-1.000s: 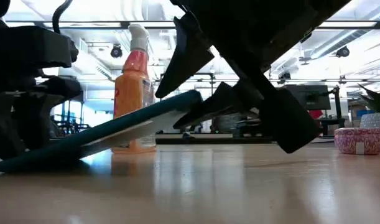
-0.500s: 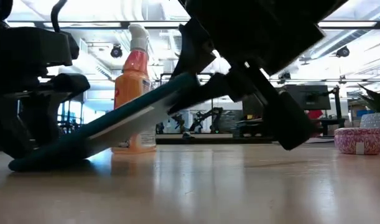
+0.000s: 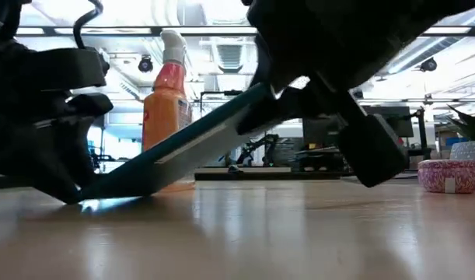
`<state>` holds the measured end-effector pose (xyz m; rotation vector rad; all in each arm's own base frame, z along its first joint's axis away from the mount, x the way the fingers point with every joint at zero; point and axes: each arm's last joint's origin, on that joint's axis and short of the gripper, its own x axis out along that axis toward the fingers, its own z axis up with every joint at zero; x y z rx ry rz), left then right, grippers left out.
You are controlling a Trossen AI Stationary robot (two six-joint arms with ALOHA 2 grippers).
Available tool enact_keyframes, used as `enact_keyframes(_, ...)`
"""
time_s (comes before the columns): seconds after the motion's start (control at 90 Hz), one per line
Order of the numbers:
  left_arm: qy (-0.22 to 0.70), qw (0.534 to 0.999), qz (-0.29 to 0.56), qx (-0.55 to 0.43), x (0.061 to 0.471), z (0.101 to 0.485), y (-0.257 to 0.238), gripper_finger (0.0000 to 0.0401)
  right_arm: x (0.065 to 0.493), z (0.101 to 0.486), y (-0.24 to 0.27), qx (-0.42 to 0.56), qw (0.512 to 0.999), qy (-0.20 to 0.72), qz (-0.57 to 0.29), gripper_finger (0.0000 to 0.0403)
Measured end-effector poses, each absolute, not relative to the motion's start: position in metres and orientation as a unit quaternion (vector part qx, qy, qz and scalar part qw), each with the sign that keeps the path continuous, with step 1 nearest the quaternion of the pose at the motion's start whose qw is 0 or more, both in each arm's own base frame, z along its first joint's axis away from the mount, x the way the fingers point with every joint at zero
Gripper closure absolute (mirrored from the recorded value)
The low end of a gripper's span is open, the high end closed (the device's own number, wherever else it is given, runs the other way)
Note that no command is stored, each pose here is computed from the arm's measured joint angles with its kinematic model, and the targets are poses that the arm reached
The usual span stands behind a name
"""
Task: Apply microfiber cloth
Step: Spray the front and back of the tablet with the spray cleaning bottle
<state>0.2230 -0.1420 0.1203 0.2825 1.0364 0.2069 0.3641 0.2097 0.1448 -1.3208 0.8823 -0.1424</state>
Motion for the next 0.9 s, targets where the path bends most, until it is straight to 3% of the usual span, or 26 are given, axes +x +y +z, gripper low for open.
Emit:
enact_keyframes(0.311, 0.415, 0.894, 0.144, 0.085, 0.218, 0.116, -0.136, 0.0297, 0.341, 0.174, 0.195, -0.339, 0.828, 0.405, -0.19, 0.0383)
enact_keyframes(0.444, 0.322, 0.933, 0.16, -0.017, 0.219, 0.118, -0.135, 0.0283, 0.333, 0.181, 0.193, -0.27, 0.85, 0.401, -0.211, 0.0384)
enact_keyframes(0.678, 0.215, 0.945, 0.083, -0.234, 0.201, 0.104, -0.126, 0.0242, 0.324, 0.185, 0.211, -0.359, 0.833, 0.383, -0.176, 0.0384)
enact_keyframes(0.9, 0.127, 0.884, 0.045, -0.447, 0.183, 0.108, -0.113, 0.0191, 0.331, 0.193, 0.225, -0.503, 0.783, 0.34, -0.134, 0.0384)
